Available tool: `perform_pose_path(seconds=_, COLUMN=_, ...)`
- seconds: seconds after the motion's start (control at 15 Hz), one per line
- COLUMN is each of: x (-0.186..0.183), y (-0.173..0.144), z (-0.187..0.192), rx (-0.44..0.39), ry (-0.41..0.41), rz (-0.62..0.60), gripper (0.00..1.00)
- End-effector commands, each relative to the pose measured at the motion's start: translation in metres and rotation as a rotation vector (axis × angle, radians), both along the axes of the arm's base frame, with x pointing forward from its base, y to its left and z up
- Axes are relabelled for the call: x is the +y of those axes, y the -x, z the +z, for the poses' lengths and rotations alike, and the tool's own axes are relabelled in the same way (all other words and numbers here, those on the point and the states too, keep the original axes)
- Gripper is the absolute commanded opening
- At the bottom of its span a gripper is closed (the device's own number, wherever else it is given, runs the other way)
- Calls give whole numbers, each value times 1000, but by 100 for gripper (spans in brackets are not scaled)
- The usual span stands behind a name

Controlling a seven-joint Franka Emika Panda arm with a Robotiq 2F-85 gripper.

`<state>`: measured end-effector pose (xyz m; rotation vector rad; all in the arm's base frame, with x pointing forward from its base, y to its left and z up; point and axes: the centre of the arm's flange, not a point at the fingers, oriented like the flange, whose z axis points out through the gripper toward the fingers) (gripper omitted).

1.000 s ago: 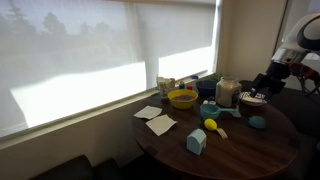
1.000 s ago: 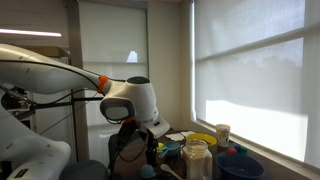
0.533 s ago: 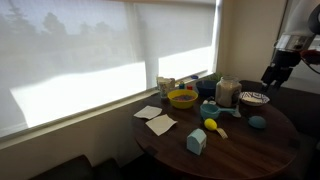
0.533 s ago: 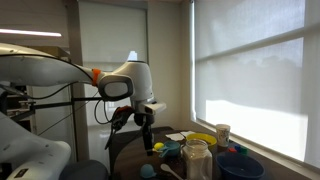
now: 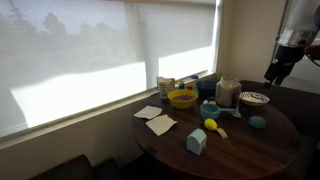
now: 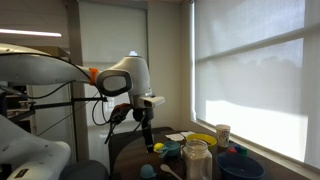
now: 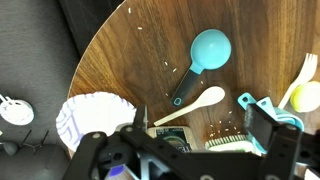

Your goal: Flip the blue scoop on the left side of the paper plate to make the scoop bowl face downwards on the table

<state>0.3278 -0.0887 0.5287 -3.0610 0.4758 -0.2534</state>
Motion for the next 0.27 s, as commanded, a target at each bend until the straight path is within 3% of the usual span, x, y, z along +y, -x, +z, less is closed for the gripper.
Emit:
perform_pose_path(seconds=0.0, x=-1, y=1, z=0, rx=3, ry=-4, rz=-2, gripper=100)
perform_pose_path(seconds=0.2, x=-2, y=1, z=-1, rx=5, ry=-8, rz=-4, gripper=100)
